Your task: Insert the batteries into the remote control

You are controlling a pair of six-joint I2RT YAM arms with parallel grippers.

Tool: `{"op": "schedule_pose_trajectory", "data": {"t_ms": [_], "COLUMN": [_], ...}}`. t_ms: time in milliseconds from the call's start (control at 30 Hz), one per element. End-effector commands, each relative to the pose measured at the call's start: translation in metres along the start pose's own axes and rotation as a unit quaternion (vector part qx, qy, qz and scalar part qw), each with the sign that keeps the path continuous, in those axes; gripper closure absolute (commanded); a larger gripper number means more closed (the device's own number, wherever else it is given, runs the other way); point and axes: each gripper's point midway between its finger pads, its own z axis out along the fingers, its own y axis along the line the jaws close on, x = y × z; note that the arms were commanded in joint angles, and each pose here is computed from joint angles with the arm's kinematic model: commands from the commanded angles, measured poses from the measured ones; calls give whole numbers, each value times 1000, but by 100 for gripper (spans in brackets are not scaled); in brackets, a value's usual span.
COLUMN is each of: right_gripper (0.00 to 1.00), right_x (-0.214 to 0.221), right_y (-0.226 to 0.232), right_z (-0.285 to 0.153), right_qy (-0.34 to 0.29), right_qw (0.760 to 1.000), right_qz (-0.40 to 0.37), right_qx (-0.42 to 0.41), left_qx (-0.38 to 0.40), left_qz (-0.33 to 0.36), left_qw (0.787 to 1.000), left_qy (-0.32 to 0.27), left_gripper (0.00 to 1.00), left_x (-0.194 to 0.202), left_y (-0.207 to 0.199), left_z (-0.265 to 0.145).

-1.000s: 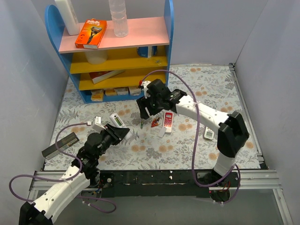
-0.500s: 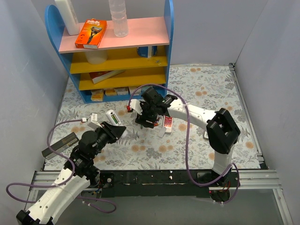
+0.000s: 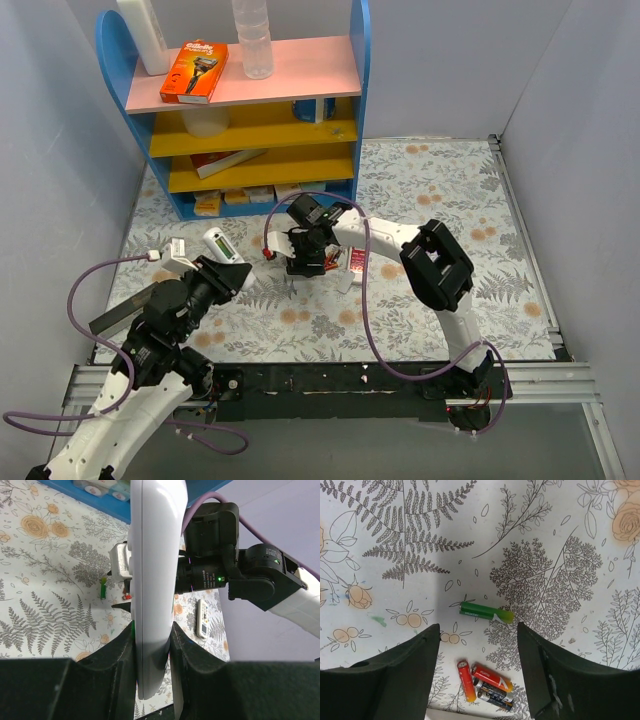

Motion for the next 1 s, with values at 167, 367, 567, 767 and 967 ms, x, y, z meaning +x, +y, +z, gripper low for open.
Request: {"op": "schedule_pose_trajectory", "data": {"t_ms": [167,367,567,767,967], "right_gripper": [33,39,54,73,99], "right_x": [-20,-17,-5,7,19], "right_y": [-20,-16,-6,10,32], "right_z": [9,18,26,23,23], "right_qy": [-28,-25,-19,-18,-2], "right_qw": [998,998,998,997,991], "right_qz": [-51,-50,-28,22,95], "right_qx": [1,-20,-46,-76,-95], "left_qx": [-18,-18,-10,-6,-2], "left_qz": [6,6,8,10,8], "left_qw": [1000,1000,1000,1000,1000], "left_qy": [-16,-15,-11,-4,-2], "left_gripper": [100,100,100,100,100], "left_x": [-15,-14,-13,-9,-6], "left_y": [-2,-2,-4,-4,-3], "left_z": [-10,-11,-11,-9,-6]}}
